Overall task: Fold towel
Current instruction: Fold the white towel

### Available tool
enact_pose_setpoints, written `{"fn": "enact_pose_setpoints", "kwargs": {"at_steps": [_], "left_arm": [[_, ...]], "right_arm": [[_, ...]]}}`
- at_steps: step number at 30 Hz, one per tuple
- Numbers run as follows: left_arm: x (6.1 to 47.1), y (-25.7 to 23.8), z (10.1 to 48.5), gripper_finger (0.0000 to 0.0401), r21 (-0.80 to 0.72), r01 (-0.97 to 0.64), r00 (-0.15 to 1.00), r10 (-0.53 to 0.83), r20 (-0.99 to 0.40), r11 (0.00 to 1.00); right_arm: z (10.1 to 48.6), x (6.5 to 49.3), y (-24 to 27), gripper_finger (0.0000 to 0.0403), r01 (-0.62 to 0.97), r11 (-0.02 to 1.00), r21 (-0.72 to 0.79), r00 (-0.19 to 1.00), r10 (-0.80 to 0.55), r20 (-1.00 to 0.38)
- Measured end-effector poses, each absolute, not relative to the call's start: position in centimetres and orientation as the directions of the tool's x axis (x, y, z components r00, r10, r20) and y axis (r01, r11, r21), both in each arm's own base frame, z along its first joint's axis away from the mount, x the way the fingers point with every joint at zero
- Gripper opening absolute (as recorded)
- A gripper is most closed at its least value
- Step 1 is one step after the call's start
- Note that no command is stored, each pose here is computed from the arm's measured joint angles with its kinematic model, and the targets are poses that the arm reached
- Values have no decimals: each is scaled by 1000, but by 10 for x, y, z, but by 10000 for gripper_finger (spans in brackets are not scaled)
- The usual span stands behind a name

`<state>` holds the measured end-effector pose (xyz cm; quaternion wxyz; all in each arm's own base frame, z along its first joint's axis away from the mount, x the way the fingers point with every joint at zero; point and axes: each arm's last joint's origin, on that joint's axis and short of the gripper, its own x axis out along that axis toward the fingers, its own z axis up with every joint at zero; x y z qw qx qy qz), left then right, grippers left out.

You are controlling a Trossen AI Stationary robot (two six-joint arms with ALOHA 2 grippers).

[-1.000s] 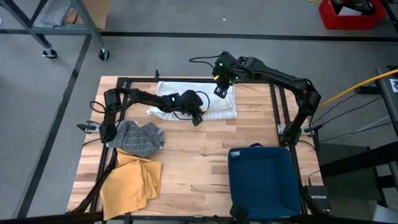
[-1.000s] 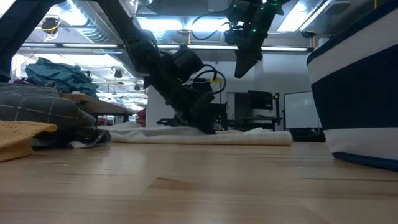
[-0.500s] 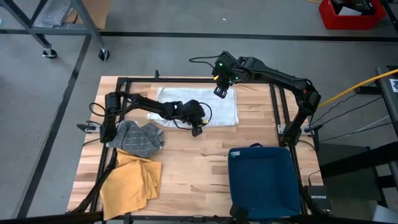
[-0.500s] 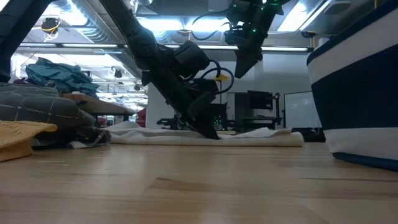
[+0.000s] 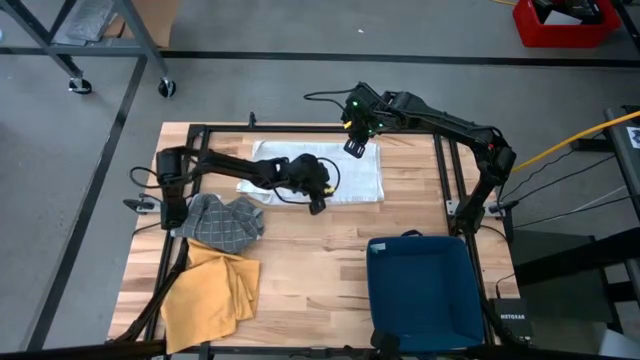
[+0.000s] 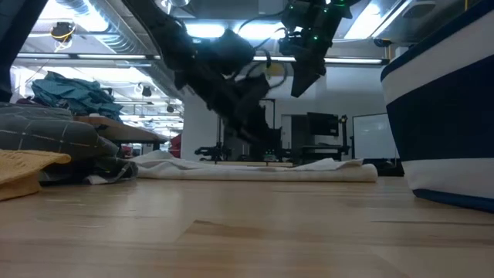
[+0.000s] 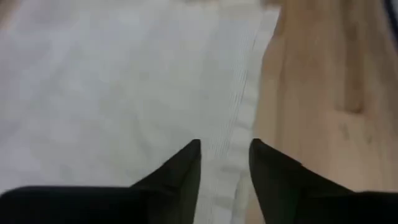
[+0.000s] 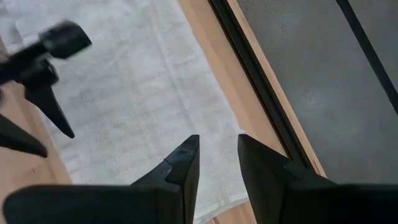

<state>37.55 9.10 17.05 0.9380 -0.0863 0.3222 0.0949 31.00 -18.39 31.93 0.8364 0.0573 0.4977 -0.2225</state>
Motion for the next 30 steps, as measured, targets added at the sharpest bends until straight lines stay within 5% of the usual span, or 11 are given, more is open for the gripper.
{"fn": "enact_pose_setpoints", "kwargs": {"at_steps": [11, 22, 30], "left_arm": [[346, 106, 226, 150, -67, -331, 783, 235, -576, 941], [301, 103, 217, 150, -6, -358, 476, 177, -861, 934], [285, 97, 209, 123, -32, -454, 302, 119, -946, 890]], "right_arm": [[314, 304, -180, 115, 434, 894, -109, 332, -272, -903], [299, 311, -174, 115, 485, 874, -13, 290, -174, -941], [263, 337, -160, 105, 477, 879, -3, 205, -114, -972]]}}
